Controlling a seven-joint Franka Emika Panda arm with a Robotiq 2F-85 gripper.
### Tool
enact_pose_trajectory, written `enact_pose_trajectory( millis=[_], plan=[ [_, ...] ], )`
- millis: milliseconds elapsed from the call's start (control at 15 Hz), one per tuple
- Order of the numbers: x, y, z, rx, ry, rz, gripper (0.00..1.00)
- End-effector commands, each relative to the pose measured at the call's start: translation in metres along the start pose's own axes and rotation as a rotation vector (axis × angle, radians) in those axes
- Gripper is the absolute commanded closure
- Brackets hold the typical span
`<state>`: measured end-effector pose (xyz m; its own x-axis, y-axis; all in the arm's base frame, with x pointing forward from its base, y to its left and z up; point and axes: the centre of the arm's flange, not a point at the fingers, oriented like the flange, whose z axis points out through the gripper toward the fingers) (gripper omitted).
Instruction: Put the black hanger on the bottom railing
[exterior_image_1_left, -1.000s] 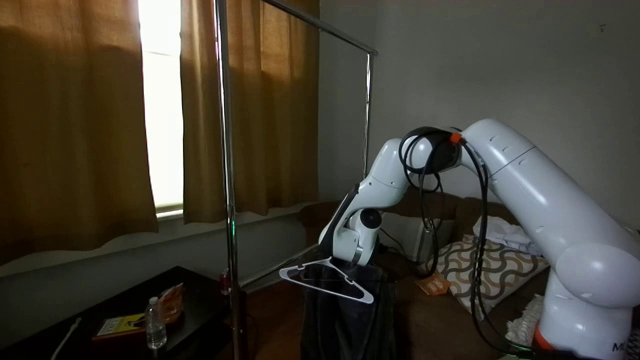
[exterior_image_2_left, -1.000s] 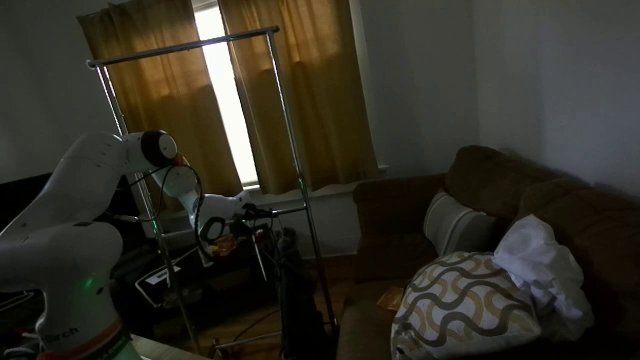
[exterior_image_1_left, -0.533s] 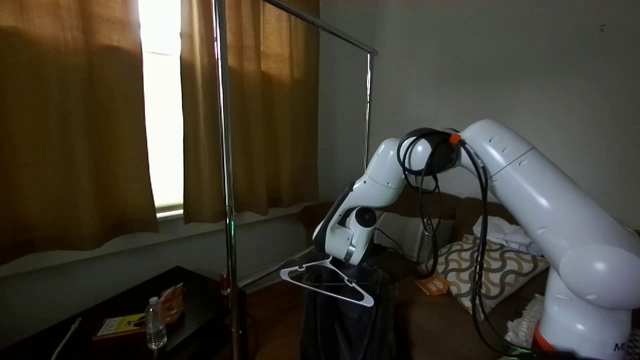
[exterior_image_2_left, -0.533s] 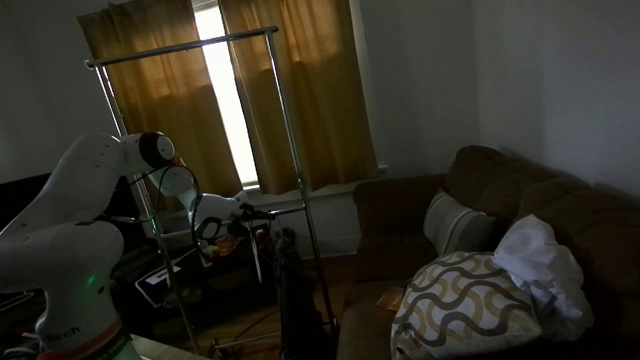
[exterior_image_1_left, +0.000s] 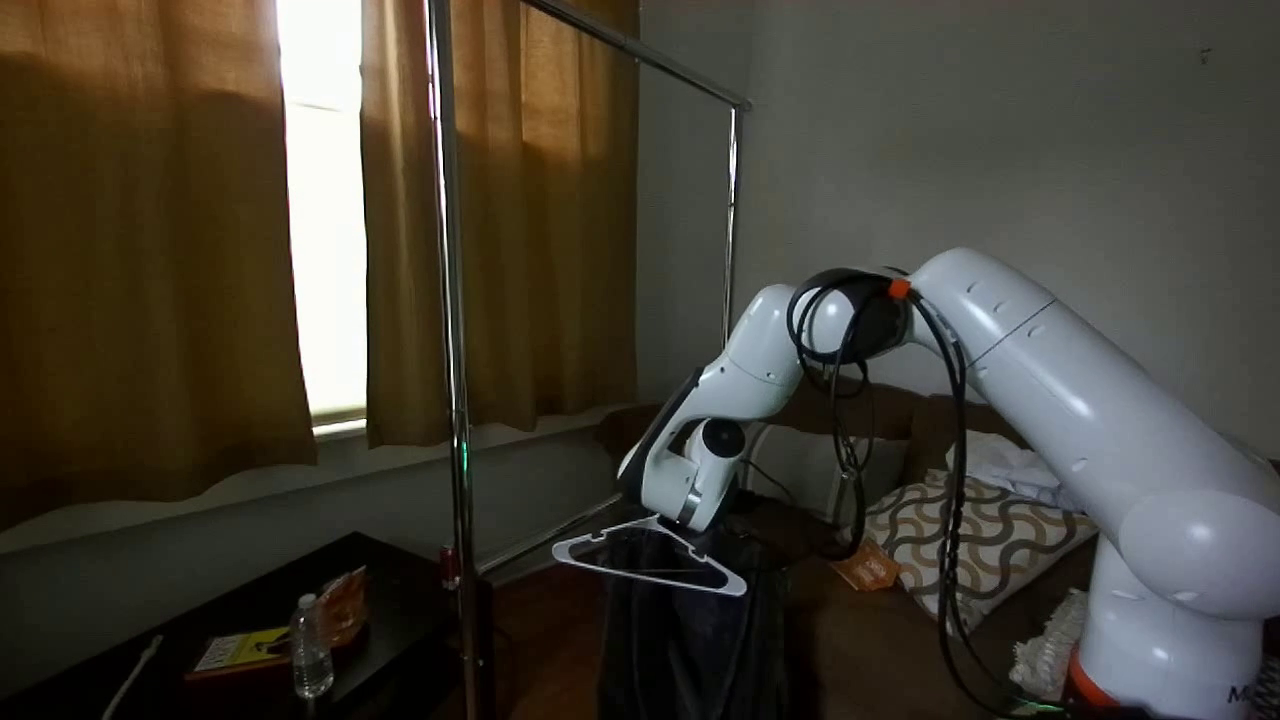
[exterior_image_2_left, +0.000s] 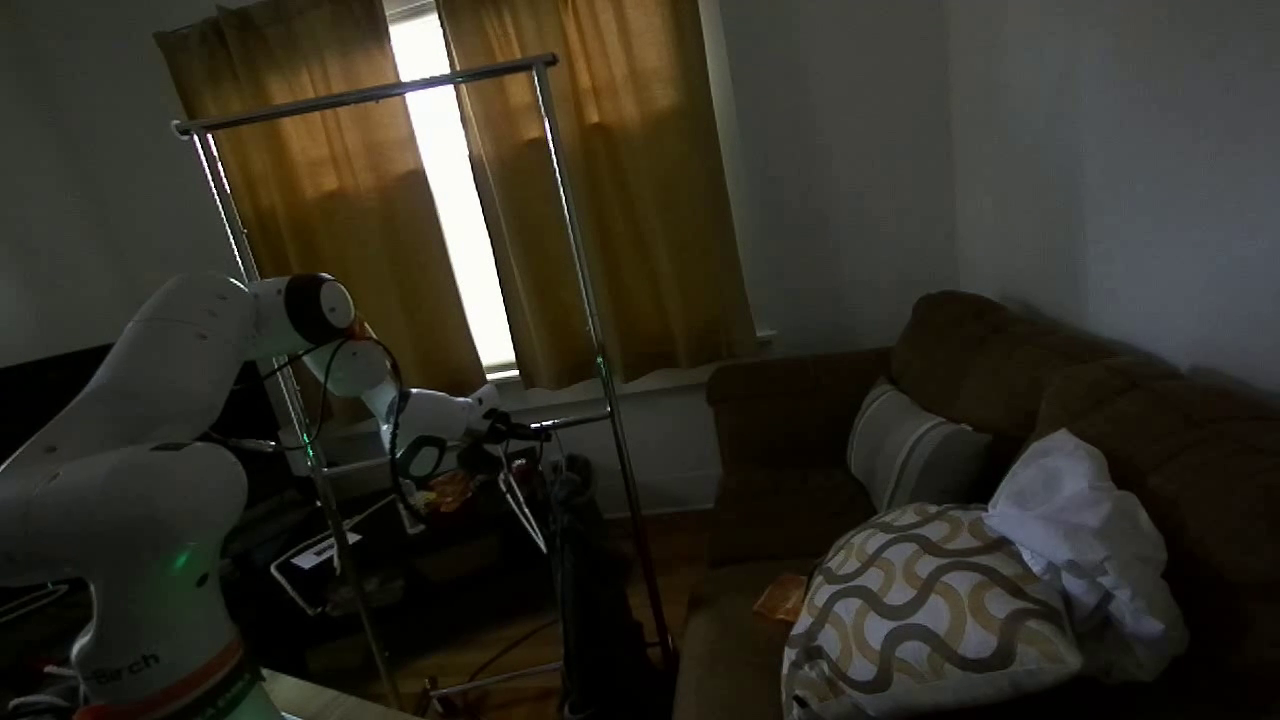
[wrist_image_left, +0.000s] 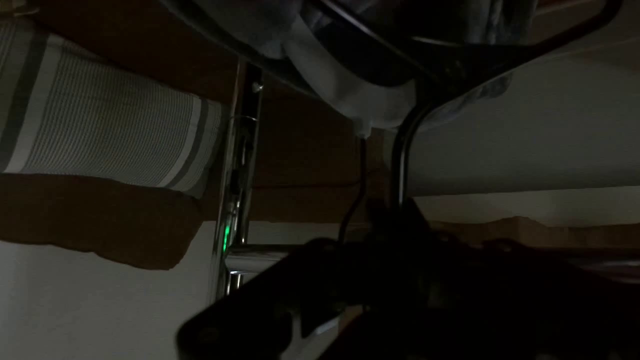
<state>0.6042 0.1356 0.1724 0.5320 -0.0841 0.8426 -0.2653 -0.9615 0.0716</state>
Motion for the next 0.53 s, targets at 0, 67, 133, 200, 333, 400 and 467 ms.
enact_pose_trajectory(
  millis=[0, 67, 133, 200, 333, 400, 467],
  plan=[
    [-0.010, -0.009, 0.016, 0.002, -0.030, -0.009, 0.98],
    [-0.009, -0.010, 0.015, 0.011, -0.034, -0.006, 0.98],
    [-0.007, -0.010, 0.013, 0.025, -0.037, 0.006, 0.66],
    [-0.005, -0.009, 0.009, 0.045, -0.040, 0.015, 0.65],
    [-0.003, -0.006, 0.002, 0.045, -0.052, 0.002, 0.52],
    [-0.002, -0.004, 0.000, 0.045, -0.055, -0.007, 0.45],
    [-0.001, -0.002, -0.003, 0.048, -0.061, -0.013, 0.38]
  ],
)
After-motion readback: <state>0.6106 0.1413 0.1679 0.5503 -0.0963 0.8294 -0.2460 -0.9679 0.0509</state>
